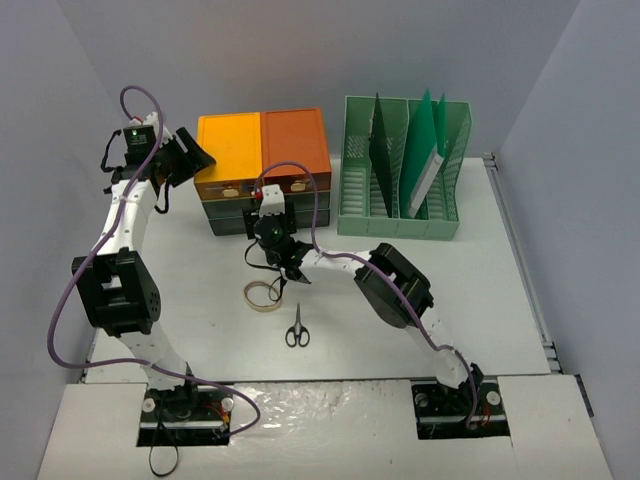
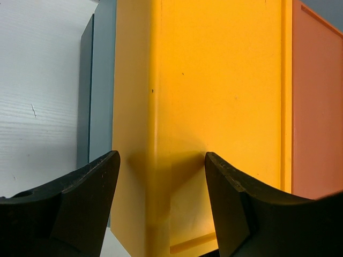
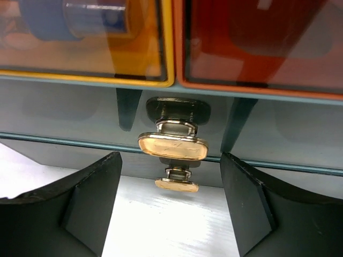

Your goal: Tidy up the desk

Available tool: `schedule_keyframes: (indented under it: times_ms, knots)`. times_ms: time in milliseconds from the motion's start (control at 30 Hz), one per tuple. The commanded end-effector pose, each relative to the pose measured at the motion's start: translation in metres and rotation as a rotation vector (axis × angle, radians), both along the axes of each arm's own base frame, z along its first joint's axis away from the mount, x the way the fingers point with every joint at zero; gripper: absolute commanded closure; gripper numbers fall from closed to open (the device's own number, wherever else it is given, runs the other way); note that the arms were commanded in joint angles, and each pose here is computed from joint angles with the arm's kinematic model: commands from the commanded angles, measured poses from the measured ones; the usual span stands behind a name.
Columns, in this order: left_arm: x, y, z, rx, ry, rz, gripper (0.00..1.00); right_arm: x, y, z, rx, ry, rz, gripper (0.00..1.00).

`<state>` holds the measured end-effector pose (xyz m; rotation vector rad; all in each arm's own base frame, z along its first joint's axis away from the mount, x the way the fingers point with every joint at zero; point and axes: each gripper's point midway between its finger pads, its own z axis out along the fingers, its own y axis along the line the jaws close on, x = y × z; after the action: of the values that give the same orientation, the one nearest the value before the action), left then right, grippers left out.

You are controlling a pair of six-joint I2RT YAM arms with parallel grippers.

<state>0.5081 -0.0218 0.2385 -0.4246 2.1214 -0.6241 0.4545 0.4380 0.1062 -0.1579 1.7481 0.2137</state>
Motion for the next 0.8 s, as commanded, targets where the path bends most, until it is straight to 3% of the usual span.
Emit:
schedule_keyframes:
  times_ms: [0,167,333,400,767]
  knots:
    - [-0.028,0.002,-0.041,0.062,0.179,-0.013,0.4,0.028,-0.008,0.084,0.201,-0.19,-0.114,0.37]
    - [-0.028,0.001,-0.041,0.065,0.179,-0.017,0.4,0.032,-0.019,0.09,0.179,-0.214,-0.166,0.57]
    - [-0.03,0.003,-0.044,0.072,0.185,-0.014,0.4,0.033,-0.03,0.095,0.15,-0.215,-0.21,0.91]
    - [-0.03,0.002,-0.045,0.072,0.187,-0.016,0.4,0.031,-0.032,0.097,0.143,-0.208,-0.209,1.0]
    - [-0.028,0.003,-0.046,0.071,0.188,-0.012,0.4,-0.01,-0.032,0.099,0.081,-0.152,-0.149,1.0]
